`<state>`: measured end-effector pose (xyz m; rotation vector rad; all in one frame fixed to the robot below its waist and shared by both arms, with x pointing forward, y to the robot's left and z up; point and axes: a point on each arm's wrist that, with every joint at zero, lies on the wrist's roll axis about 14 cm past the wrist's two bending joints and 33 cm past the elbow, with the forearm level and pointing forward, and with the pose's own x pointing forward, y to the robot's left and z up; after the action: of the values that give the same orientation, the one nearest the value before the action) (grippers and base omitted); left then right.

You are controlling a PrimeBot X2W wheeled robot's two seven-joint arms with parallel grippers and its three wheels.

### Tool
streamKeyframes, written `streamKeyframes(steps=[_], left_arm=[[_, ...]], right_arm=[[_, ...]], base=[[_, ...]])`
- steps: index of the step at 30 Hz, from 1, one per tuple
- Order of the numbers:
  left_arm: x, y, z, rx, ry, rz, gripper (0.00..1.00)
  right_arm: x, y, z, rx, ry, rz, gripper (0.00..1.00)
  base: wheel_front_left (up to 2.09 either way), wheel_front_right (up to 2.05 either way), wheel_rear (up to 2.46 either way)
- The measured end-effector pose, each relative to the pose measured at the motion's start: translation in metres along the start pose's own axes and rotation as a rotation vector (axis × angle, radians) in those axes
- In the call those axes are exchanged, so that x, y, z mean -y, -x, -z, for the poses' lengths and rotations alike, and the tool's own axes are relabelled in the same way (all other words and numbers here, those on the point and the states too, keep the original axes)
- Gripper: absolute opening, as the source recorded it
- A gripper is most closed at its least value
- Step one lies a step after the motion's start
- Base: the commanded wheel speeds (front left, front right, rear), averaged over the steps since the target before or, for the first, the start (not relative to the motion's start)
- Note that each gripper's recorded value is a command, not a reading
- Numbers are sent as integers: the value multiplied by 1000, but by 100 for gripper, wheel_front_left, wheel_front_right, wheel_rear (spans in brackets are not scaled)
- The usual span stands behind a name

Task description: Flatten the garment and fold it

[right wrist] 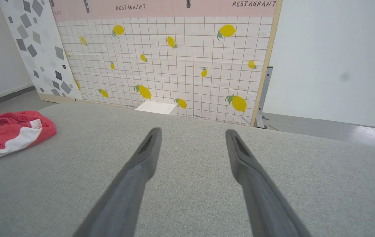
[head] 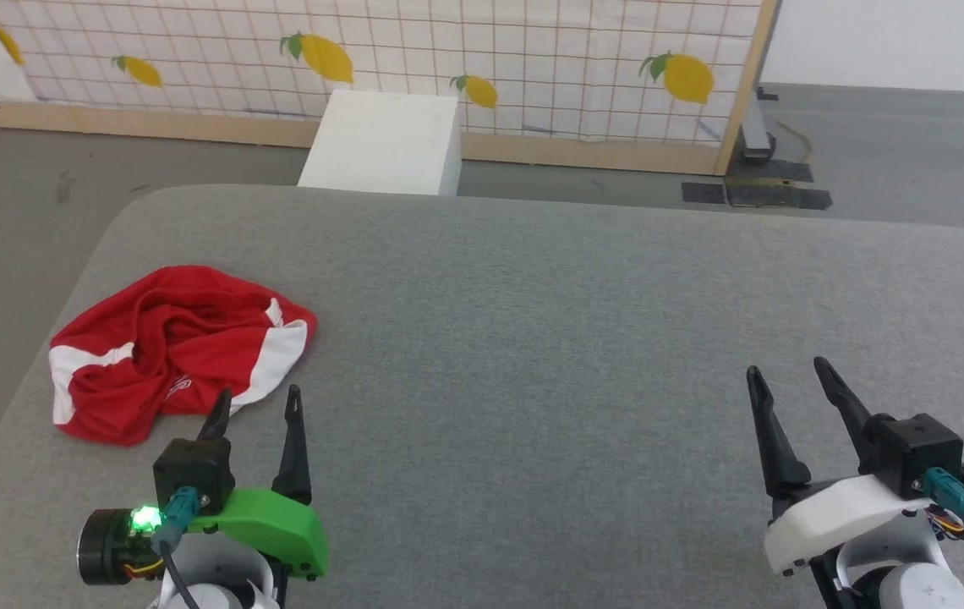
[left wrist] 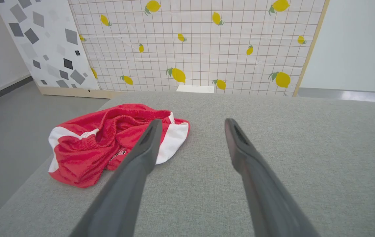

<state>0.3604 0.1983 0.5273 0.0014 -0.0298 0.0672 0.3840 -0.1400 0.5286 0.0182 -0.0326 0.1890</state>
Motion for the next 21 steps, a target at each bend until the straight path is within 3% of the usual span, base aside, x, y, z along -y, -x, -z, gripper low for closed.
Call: streamKeyframes(steps=[21], left_arm=[[-47,30,2,16,28,-157,100]], right_arm=[[-43,-23,8,0,-43,-129,100]], base=[[0,0,0]])
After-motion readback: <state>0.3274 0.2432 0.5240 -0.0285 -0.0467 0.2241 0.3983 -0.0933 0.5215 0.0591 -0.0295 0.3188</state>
